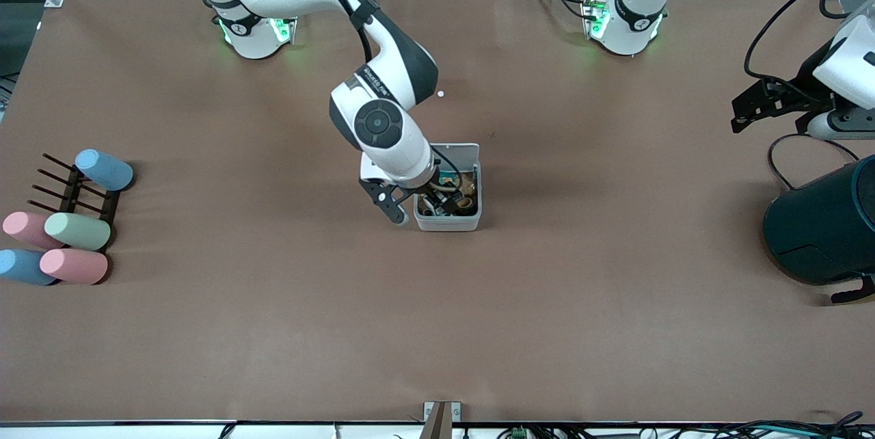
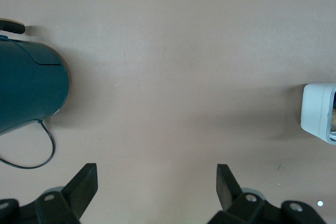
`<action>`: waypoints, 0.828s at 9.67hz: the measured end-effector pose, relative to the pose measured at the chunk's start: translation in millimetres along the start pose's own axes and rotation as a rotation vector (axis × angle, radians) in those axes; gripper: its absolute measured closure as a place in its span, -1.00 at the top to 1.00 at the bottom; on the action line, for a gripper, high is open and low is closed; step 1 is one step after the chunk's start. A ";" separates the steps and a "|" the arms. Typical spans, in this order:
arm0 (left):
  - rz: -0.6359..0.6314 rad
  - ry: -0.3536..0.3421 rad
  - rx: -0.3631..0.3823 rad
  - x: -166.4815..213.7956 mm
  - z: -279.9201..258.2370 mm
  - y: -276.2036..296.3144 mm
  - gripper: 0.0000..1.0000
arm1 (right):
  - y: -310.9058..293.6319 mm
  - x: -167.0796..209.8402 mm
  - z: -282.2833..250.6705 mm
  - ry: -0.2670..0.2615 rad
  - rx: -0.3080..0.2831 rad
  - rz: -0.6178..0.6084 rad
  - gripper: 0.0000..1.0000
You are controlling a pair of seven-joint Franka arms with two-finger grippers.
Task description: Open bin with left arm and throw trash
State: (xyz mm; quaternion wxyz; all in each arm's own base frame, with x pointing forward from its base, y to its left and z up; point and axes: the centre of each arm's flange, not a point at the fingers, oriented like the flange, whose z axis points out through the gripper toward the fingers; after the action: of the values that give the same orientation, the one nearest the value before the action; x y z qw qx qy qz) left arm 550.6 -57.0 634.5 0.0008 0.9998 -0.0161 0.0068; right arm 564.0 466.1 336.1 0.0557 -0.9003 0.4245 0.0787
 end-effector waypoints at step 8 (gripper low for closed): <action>-0.014 -0.014 -0.006 4.0 7.4 -6.2 1.00 | 204.8 256.3 -313.3 -0.069 -0.123 -0.432 1.00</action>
State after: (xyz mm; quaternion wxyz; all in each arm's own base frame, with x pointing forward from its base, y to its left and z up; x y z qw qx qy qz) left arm 554.9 -51.0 627.1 0.0039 1.0000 -0.0090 -0.0002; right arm 596.0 90.4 588.3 0.0308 -0.9688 0.2139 0.1214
